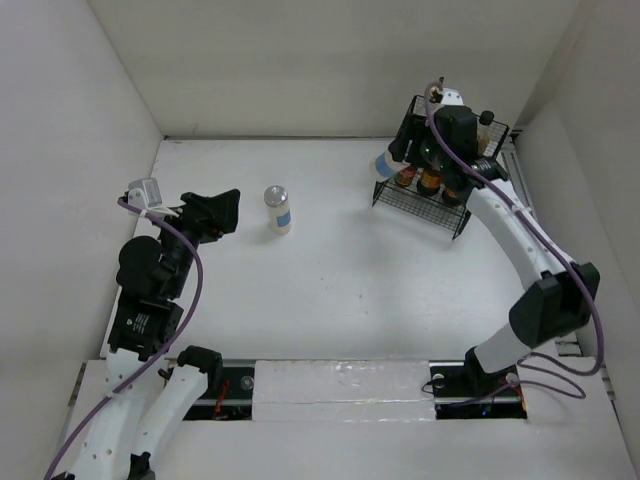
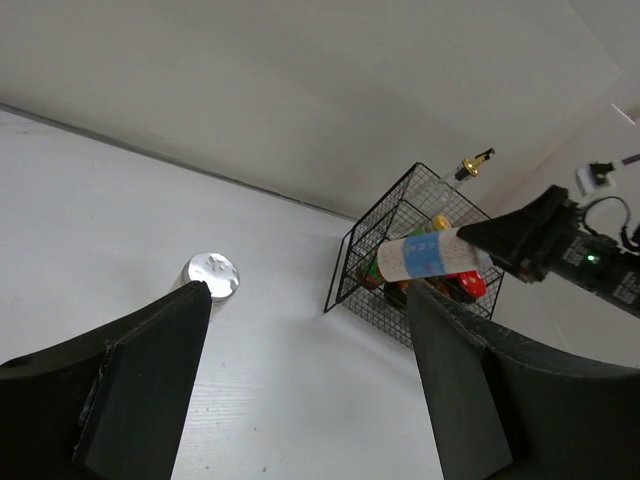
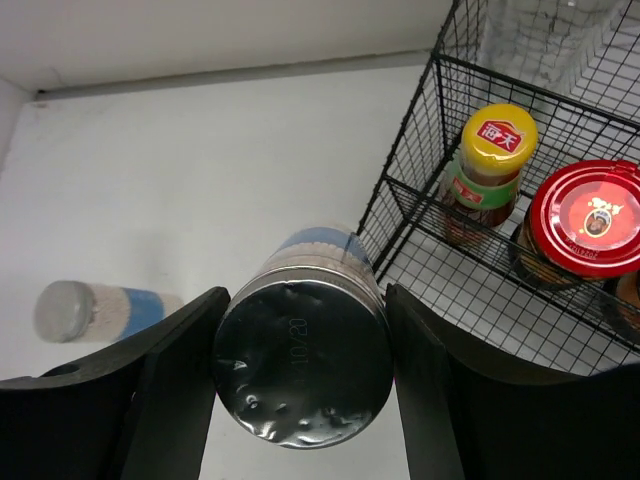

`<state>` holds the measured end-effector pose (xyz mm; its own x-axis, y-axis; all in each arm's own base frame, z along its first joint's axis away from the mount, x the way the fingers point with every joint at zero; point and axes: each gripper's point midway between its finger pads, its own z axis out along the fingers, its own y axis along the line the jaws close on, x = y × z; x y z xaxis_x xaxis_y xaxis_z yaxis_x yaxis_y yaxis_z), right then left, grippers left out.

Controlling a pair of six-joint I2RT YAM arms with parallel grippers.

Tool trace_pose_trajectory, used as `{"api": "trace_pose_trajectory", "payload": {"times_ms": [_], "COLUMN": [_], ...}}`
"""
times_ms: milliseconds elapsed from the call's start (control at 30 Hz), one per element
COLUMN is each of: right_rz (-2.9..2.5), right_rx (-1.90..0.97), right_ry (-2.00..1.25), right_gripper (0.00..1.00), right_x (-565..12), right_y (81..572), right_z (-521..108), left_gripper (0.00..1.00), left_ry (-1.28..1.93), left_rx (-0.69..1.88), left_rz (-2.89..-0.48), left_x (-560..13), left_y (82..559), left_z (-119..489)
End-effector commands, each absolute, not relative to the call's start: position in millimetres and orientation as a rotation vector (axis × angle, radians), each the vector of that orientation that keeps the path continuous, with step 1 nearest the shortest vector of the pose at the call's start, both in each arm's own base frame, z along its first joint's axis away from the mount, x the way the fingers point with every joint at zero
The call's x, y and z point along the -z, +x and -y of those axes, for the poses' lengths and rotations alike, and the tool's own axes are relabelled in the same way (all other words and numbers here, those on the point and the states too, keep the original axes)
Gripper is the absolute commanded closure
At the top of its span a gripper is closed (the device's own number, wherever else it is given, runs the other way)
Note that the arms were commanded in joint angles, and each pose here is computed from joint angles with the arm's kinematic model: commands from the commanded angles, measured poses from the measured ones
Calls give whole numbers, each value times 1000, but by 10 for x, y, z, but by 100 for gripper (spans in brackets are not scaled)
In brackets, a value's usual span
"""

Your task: Organize the condiment bottles

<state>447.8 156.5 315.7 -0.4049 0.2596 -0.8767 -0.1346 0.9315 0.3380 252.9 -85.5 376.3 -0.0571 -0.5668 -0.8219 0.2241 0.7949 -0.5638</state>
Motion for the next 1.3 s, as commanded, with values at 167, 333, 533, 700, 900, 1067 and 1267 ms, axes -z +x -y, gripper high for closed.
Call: {"api": "trace_pose_trajectory", "payload": {"times_ms": [167, 333, 533, 700, 900, 1067, 1267], "right_rz": [-1799, -1827, -1916, -1990, -2049, -2090, -2086], "right_rx": [-370, -315, -261, -230, -186, -148, -108], "right_ry": [72, 116, 134, 114, 66, 51, 39], "right_gripper": [43, 43, 43, 43, 40, 30, 6], "right_x": [-3619, -3451, -3090, -2781, -2526, -2325, -2365], "right_y": [4804, 4788, 4855, 4974, 5052, 5088, 5057], "right_z": [-1395, -1221, -1099, -1120, -1250, -1310, -1378], "left_gripper": [25, 25, 25, 25, 25, 25, 25], "left_ry": [-274, -275, -268, -268, -269, -269, -270], "left_rx": [644, 641, 648, 648, 645, 645, 643], "left_rz": [-1466, -1475, -1477, -1477, -1486, -1486, -1495], "left_x": [-3841, -3818, -3818, -3818, -3795, -3795, -3771], "left_y": [2559, 2583, 2577, 2577, 2601, 2601, 2624], "left_z": [846, 853, 868, 868, 875, 875, 882]}}
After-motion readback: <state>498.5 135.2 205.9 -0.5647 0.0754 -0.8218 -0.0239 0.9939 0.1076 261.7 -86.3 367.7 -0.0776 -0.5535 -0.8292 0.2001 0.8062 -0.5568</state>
